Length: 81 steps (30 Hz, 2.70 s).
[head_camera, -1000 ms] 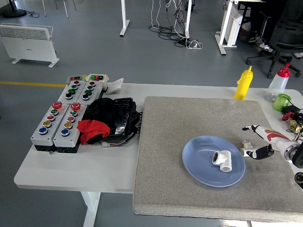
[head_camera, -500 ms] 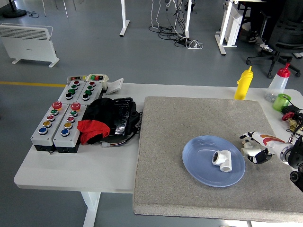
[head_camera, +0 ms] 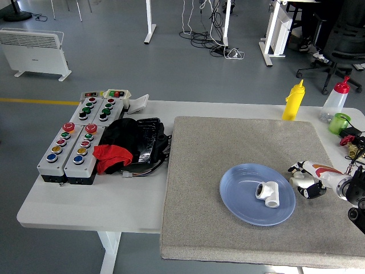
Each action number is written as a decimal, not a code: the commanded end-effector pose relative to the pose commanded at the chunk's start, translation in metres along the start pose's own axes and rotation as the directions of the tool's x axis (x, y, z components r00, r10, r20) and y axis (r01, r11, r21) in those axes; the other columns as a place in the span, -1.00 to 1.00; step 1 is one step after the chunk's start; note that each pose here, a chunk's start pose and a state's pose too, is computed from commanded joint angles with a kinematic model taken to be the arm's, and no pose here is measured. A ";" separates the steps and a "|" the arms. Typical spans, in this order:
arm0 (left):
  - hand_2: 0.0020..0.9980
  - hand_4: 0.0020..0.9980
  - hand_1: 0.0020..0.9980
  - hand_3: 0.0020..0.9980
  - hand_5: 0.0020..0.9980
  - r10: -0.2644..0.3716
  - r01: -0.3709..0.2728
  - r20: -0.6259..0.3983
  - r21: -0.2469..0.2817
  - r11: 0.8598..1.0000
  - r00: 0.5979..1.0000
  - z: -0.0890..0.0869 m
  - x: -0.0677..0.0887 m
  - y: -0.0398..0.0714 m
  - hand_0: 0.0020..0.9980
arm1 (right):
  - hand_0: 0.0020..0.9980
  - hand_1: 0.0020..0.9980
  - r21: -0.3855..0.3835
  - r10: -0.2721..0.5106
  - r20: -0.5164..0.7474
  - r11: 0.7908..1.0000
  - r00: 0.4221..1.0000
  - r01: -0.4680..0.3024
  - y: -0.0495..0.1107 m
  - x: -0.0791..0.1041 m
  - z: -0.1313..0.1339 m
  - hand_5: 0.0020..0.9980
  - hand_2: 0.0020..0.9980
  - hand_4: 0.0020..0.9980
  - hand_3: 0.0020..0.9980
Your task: Pick pipe place plate twice
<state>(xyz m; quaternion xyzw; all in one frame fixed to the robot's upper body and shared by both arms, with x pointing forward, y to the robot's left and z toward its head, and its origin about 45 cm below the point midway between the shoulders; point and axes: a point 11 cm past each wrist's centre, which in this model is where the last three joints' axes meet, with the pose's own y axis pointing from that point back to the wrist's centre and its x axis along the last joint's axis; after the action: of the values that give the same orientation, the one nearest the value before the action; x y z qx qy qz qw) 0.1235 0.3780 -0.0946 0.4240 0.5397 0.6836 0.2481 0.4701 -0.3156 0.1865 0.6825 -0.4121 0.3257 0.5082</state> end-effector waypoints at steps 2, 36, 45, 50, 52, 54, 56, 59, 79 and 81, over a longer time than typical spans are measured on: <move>0.36 -0.19 0.37 0.46 1.00 0.000 0.000 0.000 0.000 1.000 1.000 0.000 0.000 0.000 0.47 | 0.66 0.55 0.000 0.001 -0.002 1.000 1.000 -0.001 0.000 0.000 0.000 -0.74 0.52 0.20 0.45; 0.38 -0.19 0.38 0.47 1.00 0.015 -0.015 0.010 0.027 1.000 1.000 -0.011 0.006 -0.004 0.47 | 0.07 0.23 0.187 0.157 0.022 0.969 0.987 -0.159 0.031 0.032 -0.044 -0.92 0.20 0.02 0.27; 0.38 -0.19 0.37 0.47 1.00 0.009 -0.009 0.006 0.020 1.000 1.000 -0.009 0.005 -0.004 0.46 | 0.18 0.28 0.342 0.097 -0.070 0.937 0.993 -0.067 0.056 0.010 -0.109 -0.97 0.24 -0.05 0.26; 0.38 -0.19 0.38 0.47 1.00 0.005 -0.005 0.003 0.011 1.000 1.000 -0.004 0.003 -0.002 0.47 | 0.25 0.33 0.409 0.061 -0.119 0.913 0.991 -0.007 0.068 -0.003 -0.136 -0.98 0.26 -0.05 0.27; 0.38 -0.18 0.37 0.47 1.00 0.004 -0.004 0.003 0.010 1.000 1.000 -0.004 0.003 -0.002 0.46 | 0.27 0.37 0.413 0.053 -0.129 0.911 0.990 0.005 0.068 -0.006 -0.139 -0.97 0.32 -0.03 0.31; 0.38 -0.18 0.37 0.47 1.00 0.004 -0.004 0.002 0.008 1.000 1.000 -0.003 0.003 -0.002 0.46 | 0.27 0.37 0.418 0.043 -0.142 0.908 0.989 0.021 0.068 -0.011 -0.142 -0.97 0.32 -0.03 0.31; 0.38 -0.18 0.37 0.47 1.00 0.004 -0.004 0.002 0.007 1.000 1.000 -0.003 0.003 -0.002 0.46 | 0.27 0.37 0.419 0.031 -0.148 0.907 0.989 0.034 0.067 -0.015 -0.144 -0.97 0.32 -0.03 0.31; 0.37 -0.19 0.37 0.47 1.00 0.005 -0.005 0.002 0.007 1.000 1.000 -0.003 0.003 -0.002 0.46 | 0.58 0.55 0.413 0.005 -0.147 0.909 0.989 0.057 0.063 -0.023 -0.146 -0.85 0.60 0.11 0.53; 0.37 -0.19 0.37 0.46 1.00 0.000 0.000 0.002 0.002 1.000 1.000 -0.001 0.001 -0.001 0.46 | 0.86 0.82 0.353 -0.033 -0.163 0.931 0.986 0.089 0.053 -0.034 -0.146 -0.75 1.00 0.37 0.95; 0.37 -0.19 0.37 0.46 1.00 0.000 0.000 0.002 0.002 1.000 1.000 -0.001 0.001 -0.001 0.46 | 0.86 0.82 0.356 -0.026 -0.157 0.931 0.987 0.082 0.053 -0.032 -0.145 -0.75 1.00 0.37 0.95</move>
<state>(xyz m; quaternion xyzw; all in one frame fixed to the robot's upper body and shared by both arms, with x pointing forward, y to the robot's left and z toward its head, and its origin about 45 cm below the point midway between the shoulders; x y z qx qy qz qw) 0.1223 0.3786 -0.0950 0.4249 0.5401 0.6826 0.2485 0.4045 -0.1760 0.2212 0.7489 -0.2869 0.4321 0.4124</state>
